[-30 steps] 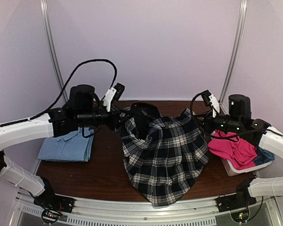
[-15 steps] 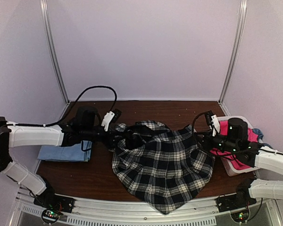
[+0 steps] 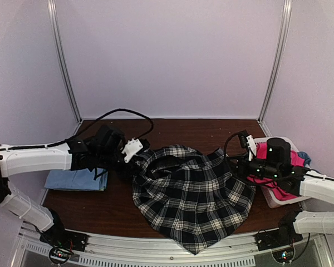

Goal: Fold and stack the mixed laundry pile
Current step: Flatten out the crumpled skirt at the center of the board.

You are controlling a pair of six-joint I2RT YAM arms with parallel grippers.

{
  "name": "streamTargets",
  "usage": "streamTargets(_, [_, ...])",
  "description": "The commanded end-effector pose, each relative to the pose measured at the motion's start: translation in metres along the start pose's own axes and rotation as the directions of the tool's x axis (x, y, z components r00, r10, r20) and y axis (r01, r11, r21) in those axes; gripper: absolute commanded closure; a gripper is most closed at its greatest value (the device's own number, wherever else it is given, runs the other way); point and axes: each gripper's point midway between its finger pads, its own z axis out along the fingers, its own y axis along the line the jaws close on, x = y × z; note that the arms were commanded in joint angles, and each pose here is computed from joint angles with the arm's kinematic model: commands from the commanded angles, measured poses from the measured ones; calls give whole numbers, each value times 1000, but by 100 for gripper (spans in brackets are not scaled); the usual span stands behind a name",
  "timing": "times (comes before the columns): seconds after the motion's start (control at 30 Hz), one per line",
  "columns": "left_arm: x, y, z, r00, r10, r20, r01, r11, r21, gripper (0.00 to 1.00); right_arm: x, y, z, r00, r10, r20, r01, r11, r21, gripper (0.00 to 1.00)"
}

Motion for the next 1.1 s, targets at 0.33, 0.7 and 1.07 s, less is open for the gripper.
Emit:
streamTargets(0.33, [-44,49,-20,923,-330,198,324,944,62,51,-19,7,-16,995,-11,96,12,1000,-5,100])
streamTargets(0.7, [-38,30,19,914,-397,79,382,910,159,52,-15,7,-13,996,-2,90,3,1000,-10,100])
streamTargets(1.07, [-8,42,49,908,-412,-77,414,910,11,56,-12,5,-12,996,-1,85,1,1000,-2,100])
